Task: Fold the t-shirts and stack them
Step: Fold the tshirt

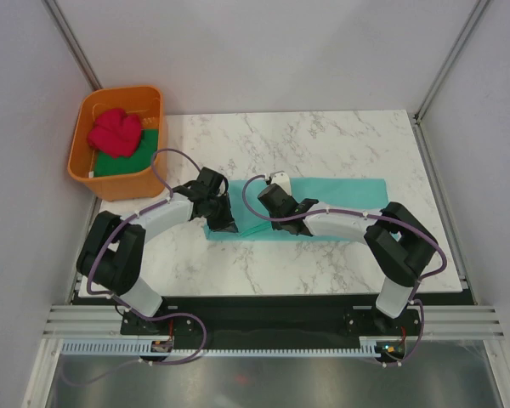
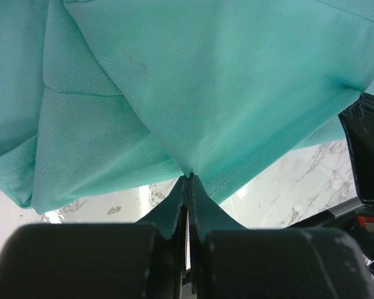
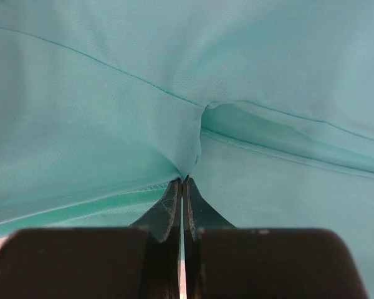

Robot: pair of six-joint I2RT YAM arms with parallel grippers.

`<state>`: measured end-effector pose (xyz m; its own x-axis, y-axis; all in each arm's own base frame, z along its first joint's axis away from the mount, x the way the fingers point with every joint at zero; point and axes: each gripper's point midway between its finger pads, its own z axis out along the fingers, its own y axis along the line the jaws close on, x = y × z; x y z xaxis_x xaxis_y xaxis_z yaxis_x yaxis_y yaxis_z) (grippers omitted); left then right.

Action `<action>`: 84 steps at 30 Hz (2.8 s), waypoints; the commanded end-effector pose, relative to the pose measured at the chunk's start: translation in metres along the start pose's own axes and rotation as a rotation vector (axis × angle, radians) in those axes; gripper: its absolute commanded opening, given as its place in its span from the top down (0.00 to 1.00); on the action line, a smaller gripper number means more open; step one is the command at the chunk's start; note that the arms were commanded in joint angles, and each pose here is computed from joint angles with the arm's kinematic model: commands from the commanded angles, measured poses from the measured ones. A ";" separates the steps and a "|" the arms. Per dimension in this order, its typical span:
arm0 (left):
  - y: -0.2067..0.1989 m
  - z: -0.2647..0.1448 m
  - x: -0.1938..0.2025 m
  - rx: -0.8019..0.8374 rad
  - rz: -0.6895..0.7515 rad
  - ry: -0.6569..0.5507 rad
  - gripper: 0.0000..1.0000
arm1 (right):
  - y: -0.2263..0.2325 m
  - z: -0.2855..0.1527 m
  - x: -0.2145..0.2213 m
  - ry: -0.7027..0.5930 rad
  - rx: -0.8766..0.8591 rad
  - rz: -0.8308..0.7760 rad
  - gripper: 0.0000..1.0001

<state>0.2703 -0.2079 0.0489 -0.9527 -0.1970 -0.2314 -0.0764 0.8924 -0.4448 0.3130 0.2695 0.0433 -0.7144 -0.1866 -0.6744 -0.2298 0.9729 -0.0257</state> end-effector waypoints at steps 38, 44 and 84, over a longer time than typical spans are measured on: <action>0.046 0.023 -0.161 -0.182 -0.035 -0.174 0.61 | -0.202 0.037 -0.022 0.127 0.369 0.350 0.80; 0.056 0.033 -0.182 -0.219 -0.012 -0.193 0.62 | -0.268 0.028 0.002 0.157 0.548 0.448 0.80; -0.038 -0.027 -0.131 0.010 0.157 -0.159 0.51 | -0.345 -0.045 -0.001 0.199 0.645 0.892 0.70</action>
<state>0.4181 -0.1886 0.1605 -0.8198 -0.1907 -0.5400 0.0544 0.9127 -0.4049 0.3705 -0.0705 0.0847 -0.5819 0.6048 -0.5436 0.7268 0.6867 -0.0139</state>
